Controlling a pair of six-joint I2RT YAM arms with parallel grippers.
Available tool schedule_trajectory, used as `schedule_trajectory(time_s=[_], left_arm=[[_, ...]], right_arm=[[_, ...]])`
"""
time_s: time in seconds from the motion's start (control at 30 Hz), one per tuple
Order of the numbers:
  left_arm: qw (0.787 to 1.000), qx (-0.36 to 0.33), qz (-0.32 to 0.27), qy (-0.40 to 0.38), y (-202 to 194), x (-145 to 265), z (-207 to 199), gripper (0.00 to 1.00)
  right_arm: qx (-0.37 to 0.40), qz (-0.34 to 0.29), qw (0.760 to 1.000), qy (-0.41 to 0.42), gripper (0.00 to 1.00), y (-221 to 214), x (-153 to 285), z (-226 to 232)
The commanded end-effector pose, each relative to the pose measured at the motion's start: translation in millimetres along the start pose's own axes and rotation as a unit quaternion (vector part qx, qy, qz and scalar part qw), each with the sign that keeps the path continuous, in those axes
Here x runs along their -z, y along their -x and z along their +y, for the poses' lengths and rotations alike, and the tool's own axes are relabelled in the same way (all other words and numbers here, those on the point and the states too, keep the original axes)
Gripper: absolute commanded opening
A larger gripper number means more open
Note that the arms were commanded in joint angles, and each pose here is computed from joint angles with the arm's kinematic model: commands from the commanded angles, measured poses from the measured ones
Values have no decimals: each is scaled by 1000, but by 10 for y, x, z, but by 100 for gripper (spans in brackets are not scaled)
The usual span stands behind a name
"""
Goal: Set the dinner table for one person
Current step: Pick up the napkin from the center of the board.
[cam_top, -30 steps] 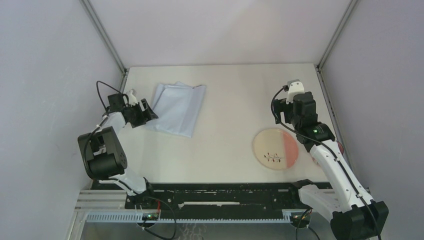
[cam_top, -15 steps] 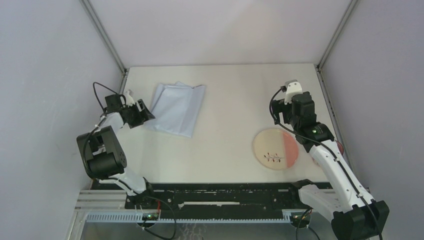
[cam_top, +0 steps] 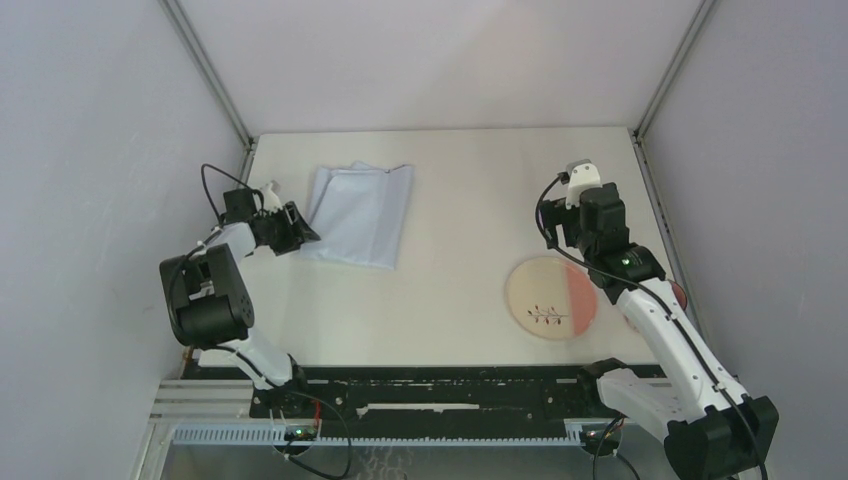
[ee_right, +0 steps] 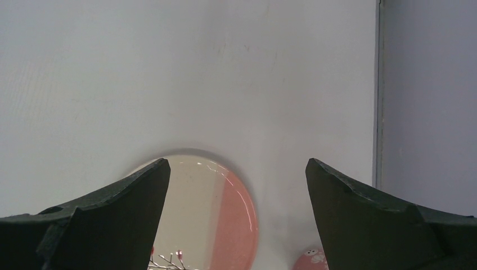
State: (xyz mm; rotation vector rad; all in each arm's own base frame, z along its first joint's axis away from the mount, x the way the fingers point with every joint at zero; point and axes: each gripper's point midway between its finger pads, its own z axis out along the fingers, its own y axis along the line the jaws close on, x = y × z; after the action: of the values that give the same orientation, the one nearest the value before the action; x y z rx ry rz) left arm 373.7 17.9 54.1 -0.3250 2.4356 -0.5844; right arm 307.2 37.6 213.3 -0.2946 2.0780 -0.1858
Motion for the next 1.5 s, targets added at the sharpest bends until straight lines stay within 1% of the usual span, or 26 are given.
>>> schedule_trajectory(time_s=[0.0,0.1,0.13,0.17,0.2,0.23,0.37,0.53,0.7,0.83,0.9,1.07,1.23,1.37,1.4,1.47], left_arm=[[999,-16,-21,-26,102,72,-162,54],[999,-23,-28,-29,144,154,-221,35],[999,-21,-27,-31,149,169,-233,24],[999,-21,-25,-31,150,175,-245,17],[999,-21,-21,-31,143,178,-244,7],[999,-21,-19,-28,147,184,-241,1],[999,-35,-18,-15,161,250,-224,0],[996,-69,-49,-7,342,525,-371,0],[989,-126,-73,-5,450,790,-677,0],[983,-170,-71,-5,433,819,-937,0],[979,-193,-69,-6,438,847,-1083,0],[969,-227,-92,-26,534,1055,-1490,0],[954,-276,-112,-34,581,1331,-1876,0],[949,-299,-96,-35,464,1379,-2002,0],[947,-307,-87,-42,396,1368,-2032,0],[943,-320,-70,-52,258,1351,-2090,0]], right_arm=[[-1,-21,1000,-12,98,118,-2,-34],[0,-16,1000,-6,98,103,-38,4],[1,-15,1000,-2,98,97,-50,24],[1,-13,1000,1,98,94,-60,46],[3,-11,1000,5,98,89,-70,74],[7,-9,1000,8,97,78,-78,98],[14,-7,1000,17,97,73,-91,179],[26,-1,999,34,97,70,-116,290],[29,11,998,56,97,89,-151,409],[20,21,995,91,97,159,-159,547],[21,24,995,95,97,195,-189,579],[47,15,994,94,96,343,-188,683],[74,9,993,97,96,494,-152,796],[70,18,990,123,96,601,-142,909],[64,15,989,131,96,698,-119,933],[51,24,984,171,96,767,-95,1099]])
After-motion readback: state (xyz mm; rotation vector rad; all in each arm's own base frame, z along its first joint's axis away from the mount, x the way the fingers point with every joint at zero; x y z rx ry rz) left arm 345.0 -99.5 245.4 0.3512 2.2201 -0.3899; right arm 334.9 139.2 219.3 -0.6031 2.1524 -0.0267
